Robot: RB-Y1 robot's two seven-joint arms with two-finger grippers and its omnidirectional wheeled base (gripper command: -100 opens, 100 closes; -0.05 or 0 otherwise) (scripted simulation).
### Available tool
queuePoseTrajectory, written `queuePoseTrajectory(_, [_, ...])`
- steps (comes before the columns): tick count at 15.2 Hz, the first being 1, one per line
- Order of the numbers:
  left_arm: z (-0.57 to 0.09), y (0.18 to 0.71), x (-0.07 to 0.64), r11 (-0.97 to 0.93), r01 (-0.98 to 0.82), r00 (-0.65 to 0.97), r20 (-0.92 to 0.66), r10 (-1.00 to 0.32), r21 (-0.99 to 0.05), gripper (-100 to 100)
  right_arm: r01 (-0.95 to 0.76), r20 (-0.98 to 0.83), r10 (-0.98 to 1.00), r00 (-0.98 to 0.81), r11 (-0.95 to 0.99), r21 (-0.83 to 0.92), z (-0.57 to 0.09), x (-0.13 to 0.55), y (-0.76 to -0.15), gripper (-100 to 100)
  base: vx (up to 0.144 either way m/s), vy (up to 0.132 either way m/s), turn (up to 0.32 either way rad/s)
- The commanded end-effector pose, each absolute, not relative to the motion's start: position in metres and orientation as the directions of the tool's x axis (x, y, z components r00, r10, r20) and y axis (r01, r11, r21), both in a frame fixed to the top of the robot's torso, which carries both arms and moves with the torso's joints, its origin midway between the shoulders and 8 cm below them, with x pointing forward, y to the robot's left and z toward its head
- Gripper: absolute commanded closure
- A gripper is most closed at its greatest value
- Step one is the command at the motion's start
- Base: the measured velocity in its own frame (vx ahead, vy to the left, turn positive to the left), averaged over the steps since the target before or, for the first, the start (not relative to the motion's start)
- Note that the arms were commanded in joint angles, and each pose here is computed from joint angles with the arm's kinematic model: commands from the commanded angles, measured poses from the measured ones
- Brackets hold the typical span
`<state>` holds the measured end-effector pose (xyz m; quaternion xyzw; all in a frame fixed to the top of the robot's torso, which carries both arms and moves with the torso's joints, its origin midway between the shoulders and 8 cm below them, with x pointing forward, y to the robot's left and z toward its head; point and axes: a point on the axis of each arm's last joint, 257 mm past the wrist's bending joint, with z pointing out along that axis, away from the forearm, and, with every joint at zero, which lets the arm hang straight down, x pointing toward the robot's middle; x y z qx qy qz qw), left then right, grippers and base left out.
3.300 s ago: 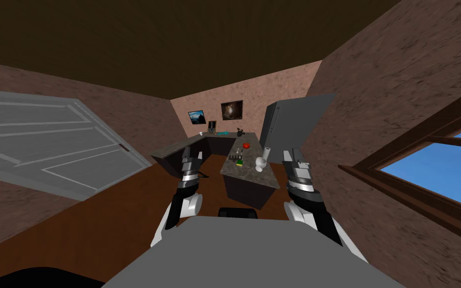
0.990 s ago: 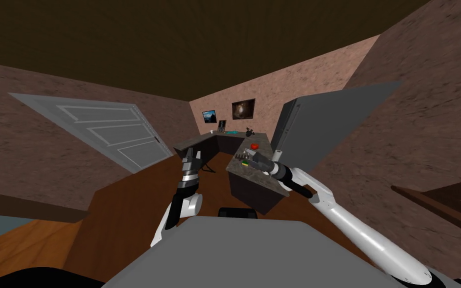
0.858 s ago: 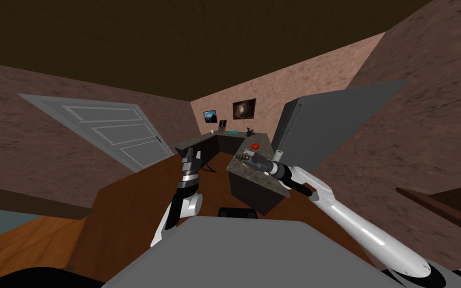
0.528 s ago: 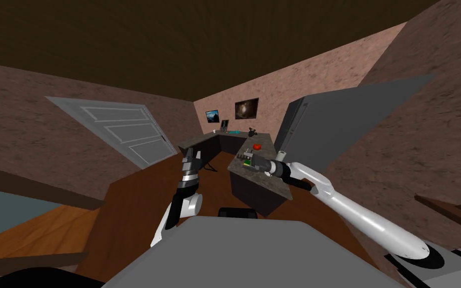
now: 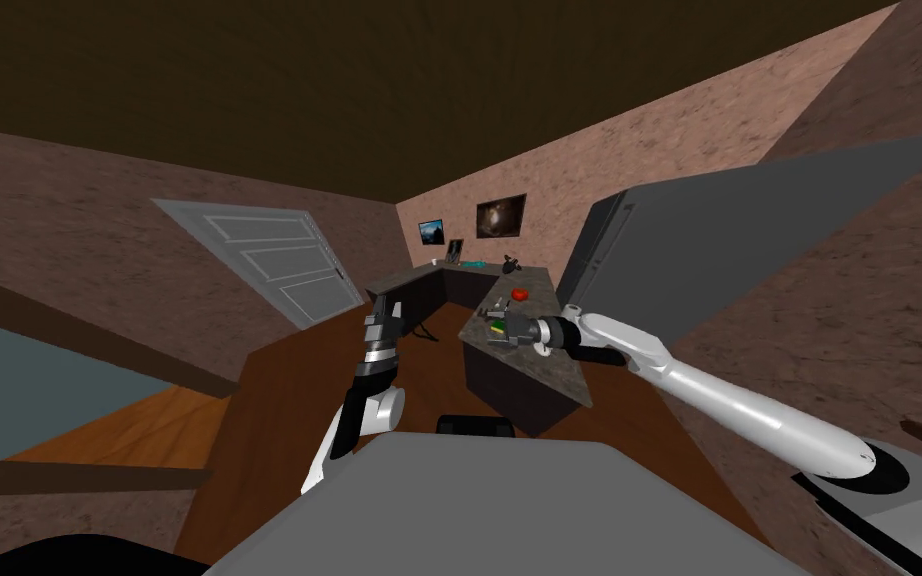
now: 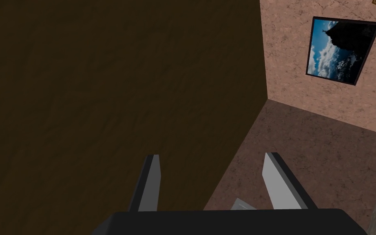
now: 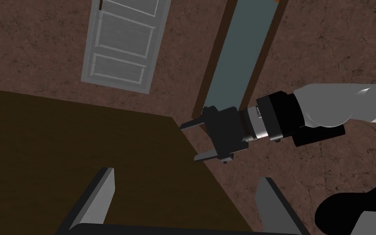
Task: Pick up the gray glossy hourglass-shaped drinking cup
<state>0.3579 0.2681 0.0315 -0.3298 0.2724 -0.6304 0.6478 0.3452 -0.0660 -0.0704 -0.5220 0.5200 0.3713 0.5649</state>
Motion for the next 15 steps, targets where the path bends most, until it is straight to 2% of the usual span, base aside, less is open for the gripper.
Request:
queuePoseTrajectory(1, [0.032,0.268,0.358,-0.012,0.637,0.057,0.063,-0.996,-0.771,0,-0.959,-0.957,-0.204,0.206,0.153,-0.239,-0.082,0.349,-0.072,-100,-0.009,-0.01,0.16])
queuePoseTrajectory(8, [0.032,0.268,0.358,-0.012,0.637,0.057,0.063,-0.996,-0.771,0,-0.944,-0.869,-0.423,0.258,0.081,-0.32,-0.114,0.362,-0.105,-100,-0.01,-0.014,0.119])
queuePoseTrajectory(15, [0.031,0.268,0.358,-0.012,0.637,0.057,0.063,-0.996,-0.771,0,-0.921,-0.692,-0.656,0.301,-0.012,-0.39,-0.146,0.382,-0.163,-100,-0.011,-0.013,0.124])
